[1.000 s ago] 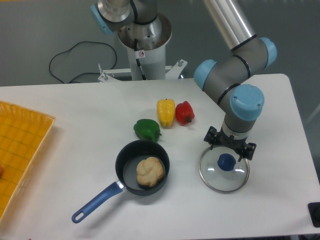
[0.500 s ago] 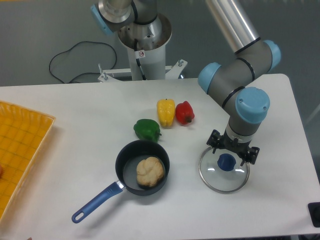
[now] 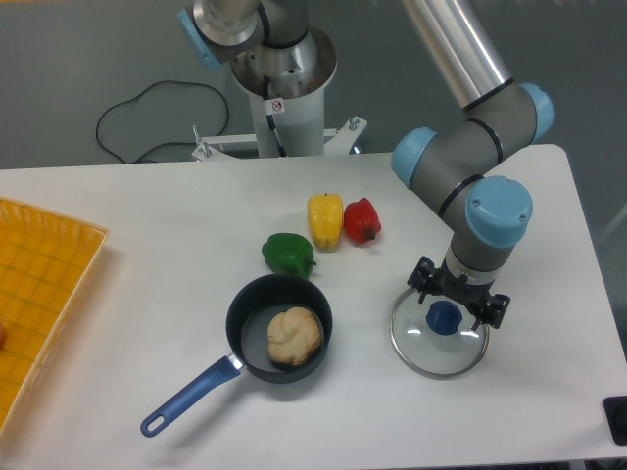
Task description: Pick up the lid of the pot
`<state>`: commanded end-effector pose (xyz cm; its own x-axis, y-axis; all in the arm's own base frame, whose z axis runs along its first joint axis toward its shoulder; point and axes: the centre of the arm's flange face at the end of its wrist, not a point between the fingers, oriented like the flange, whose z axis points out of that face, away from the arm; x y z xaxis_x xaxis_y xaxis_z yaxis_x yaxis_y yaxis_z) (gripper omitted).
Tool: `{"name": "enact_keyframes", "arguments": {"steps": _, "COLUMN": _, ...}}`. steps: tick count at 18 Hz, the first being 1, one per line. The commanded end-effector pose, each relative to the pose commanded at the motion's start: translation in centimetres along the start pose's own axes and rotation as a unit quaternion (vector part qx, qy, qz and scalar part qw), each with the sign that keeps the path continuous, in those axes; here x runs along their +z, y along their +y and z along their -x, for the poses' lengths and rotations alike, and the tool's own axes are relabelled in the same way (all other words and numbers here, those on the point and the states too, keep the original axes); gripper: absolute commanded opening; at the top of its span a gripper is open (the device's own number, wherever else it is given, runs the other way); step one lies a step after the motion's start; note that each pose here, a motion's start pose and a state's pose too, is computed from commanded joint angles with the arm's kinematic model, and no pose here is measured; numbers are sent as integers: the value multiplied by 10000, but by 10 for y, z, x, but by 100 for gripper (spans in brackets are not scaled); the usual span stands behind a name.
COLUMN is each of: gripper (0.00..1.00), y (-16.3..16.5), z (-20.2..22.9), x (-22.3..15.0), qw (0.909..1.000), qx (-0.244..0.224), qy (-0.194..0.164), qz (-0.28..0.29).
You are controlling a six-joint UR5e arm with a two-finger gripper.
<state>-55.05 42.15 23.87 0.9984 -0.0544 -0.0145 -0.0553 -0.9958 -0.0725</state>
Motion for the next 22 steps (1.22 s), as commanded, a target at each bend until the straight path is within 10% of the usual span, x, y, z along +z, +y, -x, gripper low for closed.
{"name": "enact_keyframes", "arguments": {"steps": 22, "gripper": 87, "y": -1, "z": -2, "x": 30, "qw": 9997, "qx": 75, "qy": 129, "qz": 194}}
